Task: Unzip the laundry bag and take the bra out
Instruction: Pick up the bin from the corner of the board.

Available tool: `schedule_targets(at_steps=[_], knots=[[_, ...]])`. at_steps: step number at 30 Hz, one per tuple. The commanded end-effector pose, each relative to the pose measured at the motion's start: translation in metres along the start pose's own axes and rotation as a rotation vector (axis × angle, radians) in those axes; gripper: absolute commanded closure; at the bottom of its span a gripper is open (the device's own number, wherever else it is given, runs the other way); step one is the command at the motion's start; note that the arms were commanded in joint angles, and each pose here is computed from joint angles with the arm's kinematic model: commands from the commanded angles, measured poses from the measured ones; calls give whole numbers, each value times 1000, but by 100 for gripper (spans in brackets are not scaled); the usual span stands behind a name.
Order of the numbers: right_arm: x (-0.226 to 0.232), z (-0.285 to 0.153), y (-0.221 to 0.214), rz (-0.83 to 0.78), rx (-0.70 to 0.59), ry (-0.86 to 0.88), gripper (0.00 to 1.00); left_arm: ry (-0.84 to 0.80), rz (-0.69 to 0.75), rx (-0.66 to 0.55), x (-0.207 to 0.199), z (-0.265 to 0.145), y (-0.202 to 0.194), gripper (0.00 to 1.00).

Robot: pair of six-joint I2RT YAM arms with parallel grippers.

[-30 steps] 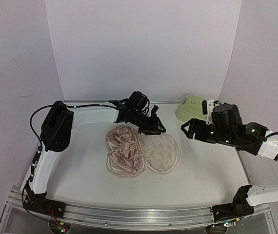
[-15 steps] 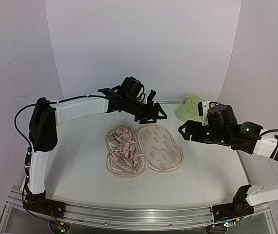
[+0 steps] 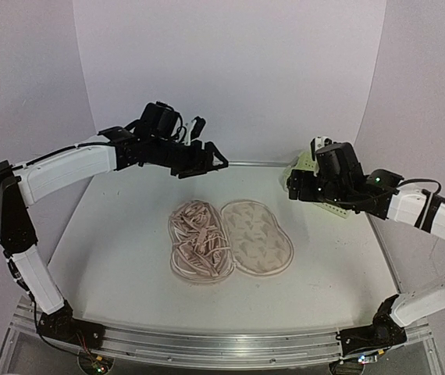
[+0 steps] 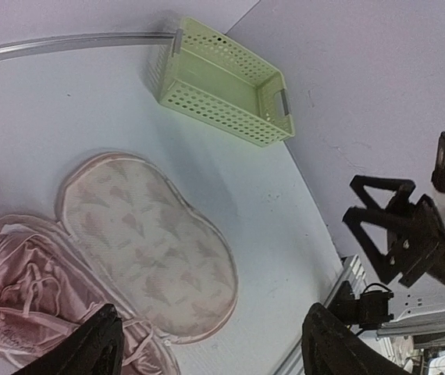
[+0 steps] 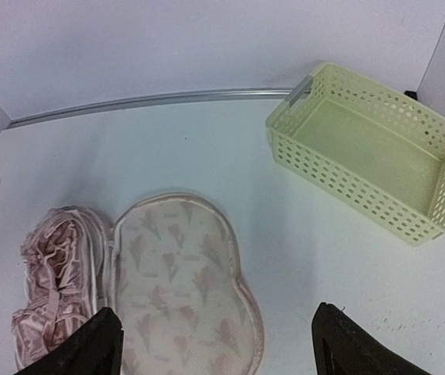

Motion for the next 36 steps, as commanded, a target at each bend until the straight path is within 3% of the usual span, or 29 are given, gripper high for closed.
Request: schedule_targets(at_steps=[1, 13, 23, 29, 36], knots=[[-17, 14, 33, -132, -56, -115, 15, 71, 83, -93, -2, -41, 5, 19], [-60, 85, 60, -230, 119, -99, 12, 249, 132, -183, 26, -95, -17, 4], [-100, 161, 50, -219, 328, -78, 12, 301, 127, -189, 44, -108, -29, 0], [-139, 192, 45, -229, 372, -205, 13, 305, 117, -183, 49, -112, -35, 0], [-159, 213, 39, -207, 434, -153, 13, 307, 107, -177, 52, -111, -37, 0]])
Point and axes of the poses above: each gripper's point midway between its finger pads, its own z axis out along the fingers, its own x axis along the line the jaws close on, y = z × x, the point moved 4 cm from there along -z, back along the fingers, and after that the axes turned 1 degree about z, right-handed, at the moved point
